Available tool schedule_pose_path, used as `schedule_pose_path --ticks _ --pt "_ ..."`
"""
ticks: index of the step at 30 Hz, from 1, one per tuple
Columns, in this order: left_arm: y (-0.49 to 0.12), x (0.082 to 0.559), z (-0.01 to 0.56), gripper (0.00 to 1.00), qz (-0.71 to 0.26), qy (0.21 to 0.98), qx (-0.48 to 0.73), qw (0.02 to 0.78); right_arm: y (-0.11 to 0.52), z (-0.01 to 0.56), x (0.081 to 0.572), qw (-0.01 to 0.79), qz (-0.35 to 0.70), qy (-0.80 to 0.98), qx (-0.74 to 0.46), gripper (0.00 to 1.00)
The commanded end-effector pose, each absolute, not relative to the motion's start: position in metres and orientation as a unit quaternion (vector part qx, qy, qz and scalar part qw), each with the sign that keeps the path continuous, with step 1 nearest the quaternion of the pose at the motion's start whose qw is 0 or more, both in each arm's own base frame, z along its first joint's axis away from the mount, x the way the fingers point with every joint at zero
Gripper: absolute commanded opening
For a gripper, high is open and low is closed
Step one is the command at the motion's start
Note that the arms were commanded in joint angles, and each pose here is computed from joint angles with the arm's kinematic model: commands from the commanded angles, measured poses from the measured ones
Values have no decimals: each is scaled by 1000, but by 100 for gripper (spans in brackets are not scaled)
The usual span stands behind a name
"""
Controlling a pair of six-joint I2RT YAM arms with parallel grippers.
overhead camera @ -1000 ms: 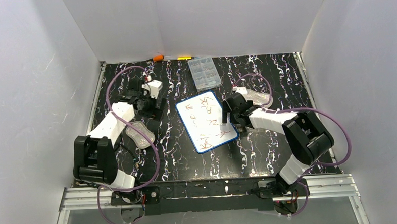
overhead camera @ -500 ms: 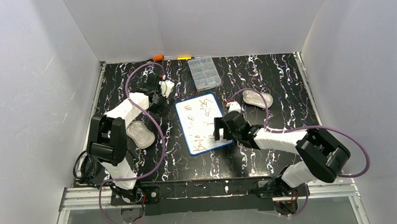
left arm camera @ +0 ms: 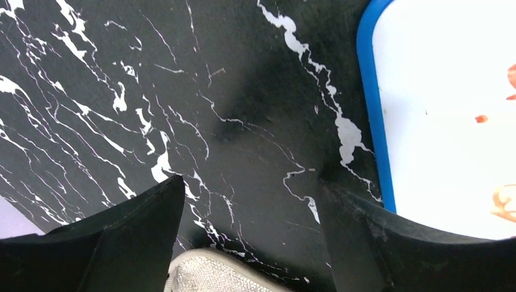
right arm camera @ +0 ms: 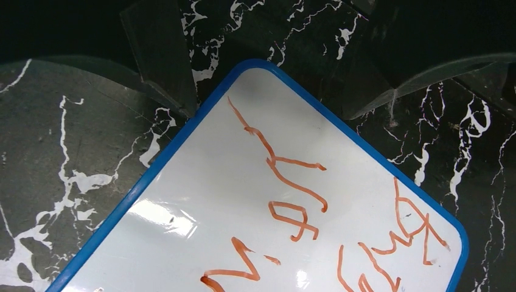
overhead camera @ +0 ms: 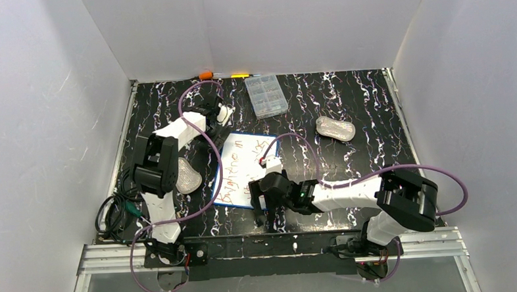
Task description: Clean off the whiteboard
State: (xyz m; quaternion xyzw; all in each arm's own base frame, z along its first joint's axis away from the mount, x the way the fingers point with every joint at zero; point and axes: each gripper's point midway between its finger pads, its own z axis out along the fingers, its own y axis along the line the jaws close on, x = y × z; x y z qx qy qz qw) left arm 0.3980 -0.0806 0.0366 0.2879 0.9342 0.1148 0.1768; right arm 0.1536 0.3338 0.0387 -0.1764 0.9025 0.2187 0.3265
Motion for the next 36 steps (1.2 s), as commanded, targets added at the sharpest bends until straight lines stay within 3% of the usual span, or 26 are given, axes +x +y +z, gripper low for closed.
schedule_pose_path --ticks 1,10,22,30,36 --pt "-74 398 39 75 149 931 296 152 327 43 163 341 193 905 -165 97" --pt "-106 385 21 63 118 928 330 129 304 24 137 321 197 903 -209 96" --pt "-182 354 13 63 -9 932 354 80 323 -1 106 312 186 892 -270 96" --pt "-238 333 38 62 -133 913 378 75 357 -27 92 299 175 886 -309 96" --pt "-229 348 66 59 -113 915 371 111 375 10 109 334 167 869 -326 98"
